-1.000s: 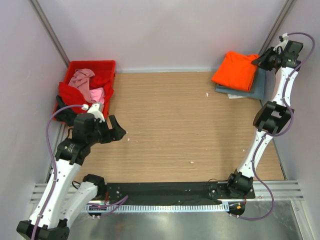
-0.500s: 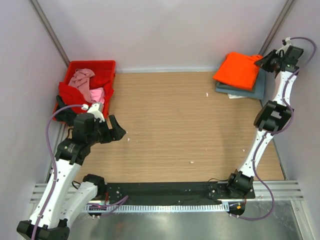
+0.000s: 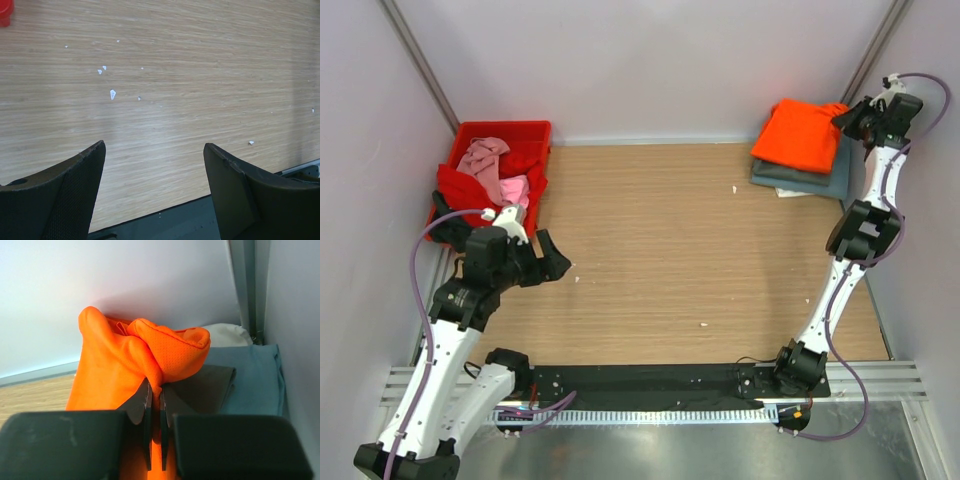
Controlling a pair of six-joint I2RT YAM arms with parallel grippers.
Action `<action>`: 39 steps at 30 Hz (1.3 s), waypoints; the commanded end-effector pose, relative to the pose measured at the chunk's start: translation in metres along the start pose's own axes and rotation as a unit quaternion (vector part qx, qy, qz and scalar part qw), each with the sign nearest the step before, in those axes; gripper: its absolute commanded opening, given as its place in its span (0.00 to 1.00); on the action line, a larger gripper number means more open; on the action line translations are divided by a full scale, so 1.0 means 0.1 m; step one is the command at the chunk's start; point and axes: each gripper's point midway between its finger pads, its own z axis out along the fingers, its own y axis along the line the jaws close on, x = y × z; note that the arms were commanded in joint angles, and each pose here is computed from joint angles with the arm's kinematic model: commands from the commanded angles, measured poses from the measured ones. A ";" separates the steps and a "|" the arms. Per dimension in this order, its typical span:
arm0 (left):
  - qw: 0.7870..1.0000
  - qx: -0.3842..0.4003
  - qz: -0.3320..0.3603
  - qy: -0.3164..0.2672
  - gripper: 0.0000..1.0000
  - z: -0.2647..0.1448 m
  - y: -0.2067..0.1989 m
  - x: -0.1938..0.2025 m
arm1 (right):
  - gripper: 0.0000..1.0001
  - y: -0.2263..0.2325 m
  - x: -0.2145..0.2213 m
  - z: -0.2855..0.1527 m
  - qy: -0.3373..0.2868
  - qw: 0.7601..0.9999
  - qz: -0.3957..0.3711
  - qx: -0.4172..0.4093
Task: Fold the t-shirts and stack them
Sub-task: Neatly place the folded tshirt to the corner, then reset both grippers
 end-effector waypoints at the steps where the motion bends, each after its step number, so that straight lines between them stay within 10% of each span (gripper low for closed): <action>1: 1.000 0.008 0.004 -0.017 0.80 0.00 -0.02 -0.08 | 0.08 -0.07 -0.20 0.05 -0.043 0.997 -0.056 0.016; 3: 1.000 0.006 0.004 -0.016 0.80 0.01 -0.01 -0.08 | 0.14 -0.10 -0.17 0.09 -0.044 0.997 -0.065 0.028; 8: 1.000 0.005 0.003 -0.018 0.80 0.00 0.00 -0.08 | 0.78 -0.13 -0.32 0.07 -0.062 0.989 -0.096 0.091; 19: 0.999 0.014 0.007 -0.042 0.80 -0.11 -0.04 -0.14 | 0.96 0.09 -1.77 -1.43 -0.246 0.871 -0.116 0.409; 26: 0.998 0.021 0.012 -0.064 0.84 -0.20 -0.06 -0.18 | 0.99 1.35 -2.13 -2.50 -0.317 0.912 -0.043 0.257; 31: 0.997 0.021 0.014 -0.076 0.91 -0.25 -0.06 -0.21 | 1.00 2.40 -0.97 -2.40 -0.225 0.971 -0.031 0.071; 39: 0.995 0.045 0.027 -0.079 1.00 -0.24 -0.13 -0.21 | 1.00 3.81 1.58 -2.42 0.000 0.992 -0.115 -0.051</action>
